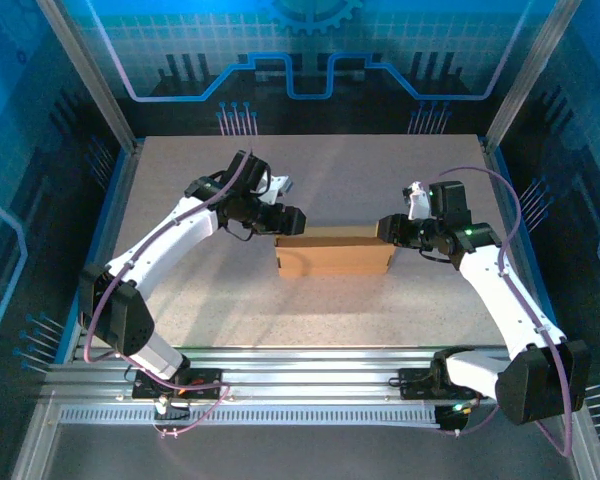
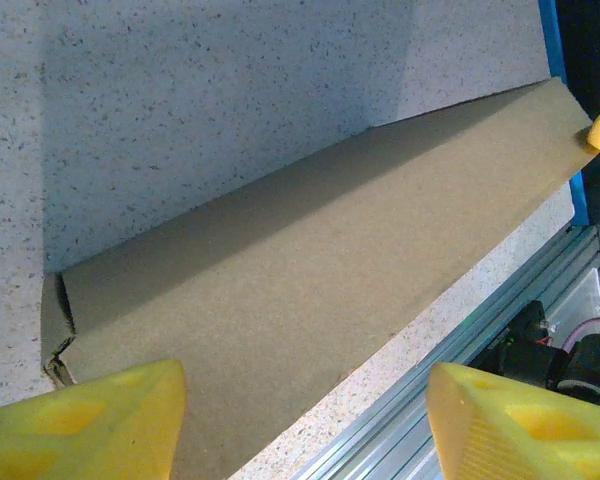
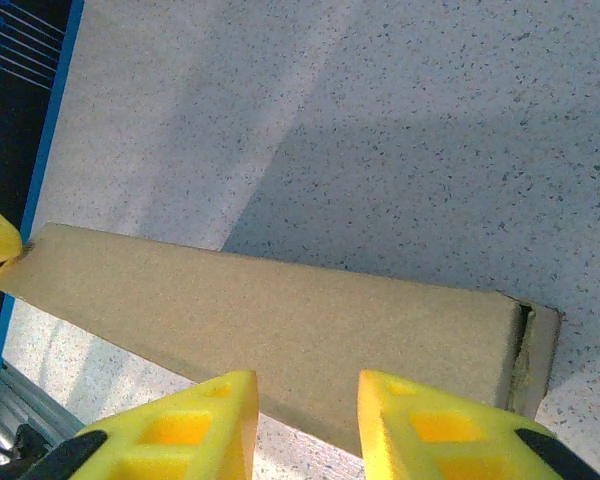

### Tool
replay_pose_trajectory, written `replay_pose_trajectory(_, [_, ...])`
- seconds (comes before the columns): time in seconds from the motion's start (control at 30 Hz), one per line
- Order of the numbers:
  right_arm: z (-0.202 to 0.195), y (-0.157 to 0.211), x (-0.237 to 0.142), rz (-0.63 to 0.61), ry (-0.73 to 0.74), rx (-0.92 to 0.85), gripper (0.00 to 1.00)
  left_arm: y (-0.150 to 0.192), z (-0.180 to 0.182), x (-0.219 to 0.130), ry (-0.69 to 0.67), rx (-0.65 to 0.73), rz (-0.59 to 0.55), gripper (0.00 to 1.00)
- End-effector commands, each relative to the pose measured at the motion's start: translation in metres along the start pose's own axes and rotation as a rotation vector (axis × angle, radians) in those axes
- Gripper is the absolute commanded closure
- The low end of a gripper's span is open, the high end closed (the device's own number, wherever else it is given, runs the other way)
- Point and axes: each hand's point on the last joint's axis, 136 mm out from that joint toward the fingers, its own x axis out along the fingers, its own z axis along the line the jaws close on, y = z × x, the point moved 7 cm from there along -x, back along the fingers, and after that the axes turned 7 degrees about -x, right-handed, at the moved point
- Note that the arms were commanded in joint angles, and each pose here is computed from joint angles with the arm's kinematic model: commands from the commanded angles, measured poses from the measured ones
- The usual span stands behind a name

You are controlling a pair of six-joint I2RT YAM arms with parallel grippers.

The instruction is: Fold the paper box

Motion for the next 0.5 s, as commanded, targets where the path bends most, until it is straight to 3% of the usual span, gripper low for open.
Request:
replay_pose_trajectory(0.0, [-0.001,0.008,0.008,0.042,-0.013,0.02,0.66,0.007,0.0,0.003,0.03,0.001,0.03,0.35])
replay_pose_trajectory(0.47, [-0.005,0.021,0.017,0.069,0.006,0.026,0.67,0.018,0.015,0.015,0.009,-0.012,0.058,0.37])
